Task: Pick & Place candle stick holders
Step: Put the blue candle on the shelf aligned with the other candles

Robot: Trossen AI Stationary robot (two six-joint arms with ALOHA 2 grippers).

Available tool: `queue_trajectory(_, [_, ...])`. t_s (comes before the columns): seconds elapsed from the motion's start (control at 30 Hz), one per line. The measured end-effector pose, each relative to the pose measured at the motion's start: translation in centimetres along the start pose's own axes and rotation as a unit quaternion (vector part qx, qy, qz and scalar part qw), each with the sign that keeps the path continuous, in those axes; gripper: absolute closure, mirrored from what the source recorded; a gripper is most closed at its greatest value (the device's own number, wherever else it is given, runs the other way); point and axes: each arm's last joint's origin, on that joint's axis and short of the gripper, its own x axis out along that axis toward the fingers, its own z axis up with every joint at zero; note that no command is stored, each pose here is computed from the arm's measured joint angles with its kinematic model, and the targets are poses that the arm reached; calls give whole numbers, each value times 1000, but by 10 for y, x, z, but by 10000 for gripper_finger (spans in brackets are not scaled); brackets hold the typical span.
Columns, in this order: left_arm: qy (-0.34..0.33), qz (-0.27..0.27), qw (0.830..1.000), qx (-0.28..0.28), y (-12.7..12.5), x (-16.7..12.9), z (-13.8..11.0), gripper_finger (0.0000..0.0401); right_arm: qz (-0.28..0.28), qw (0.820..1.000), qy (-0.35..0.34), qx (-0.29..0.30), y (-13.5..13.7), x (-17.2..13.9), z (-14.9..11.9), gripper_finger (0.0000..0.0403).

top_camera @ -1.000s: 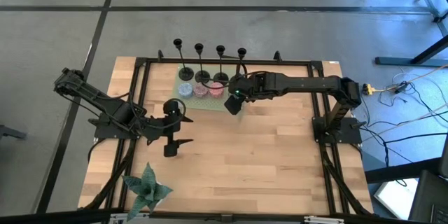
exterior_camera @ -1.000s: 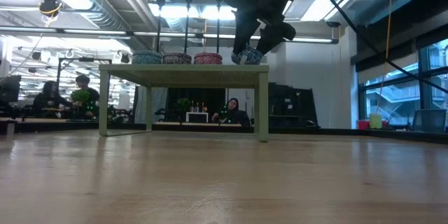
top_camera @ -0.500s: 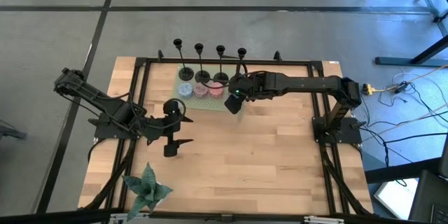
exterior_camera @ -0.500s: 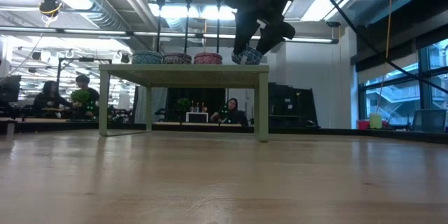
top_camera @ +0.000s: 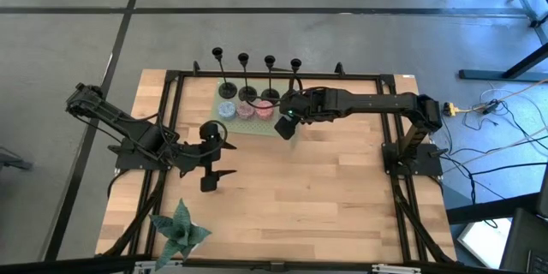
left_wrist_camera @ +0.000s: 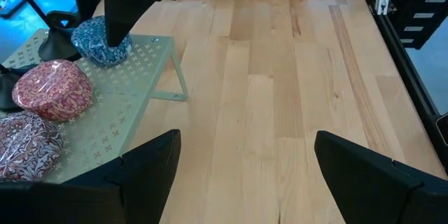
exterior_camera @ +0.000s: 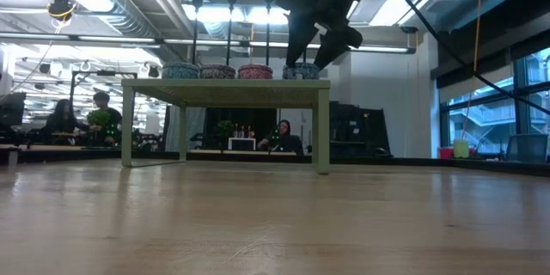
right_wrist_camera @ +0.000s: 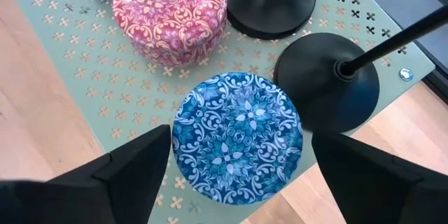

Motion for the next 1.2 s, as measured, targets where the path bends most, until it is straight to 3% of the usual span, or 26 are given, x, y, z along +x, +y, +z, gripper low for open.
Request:
queue_trajectory(0.3, [0, 0, 1000, 0, 0, 0, 0, 74, 1, 999, 3, -51, 0, 0, 0, 51])
queue_trajectory(1.2, [0, -1, 1000, 0, 0, 0, 0, 74, 1, 998, 3, -63, 0, 0, 0, 53])
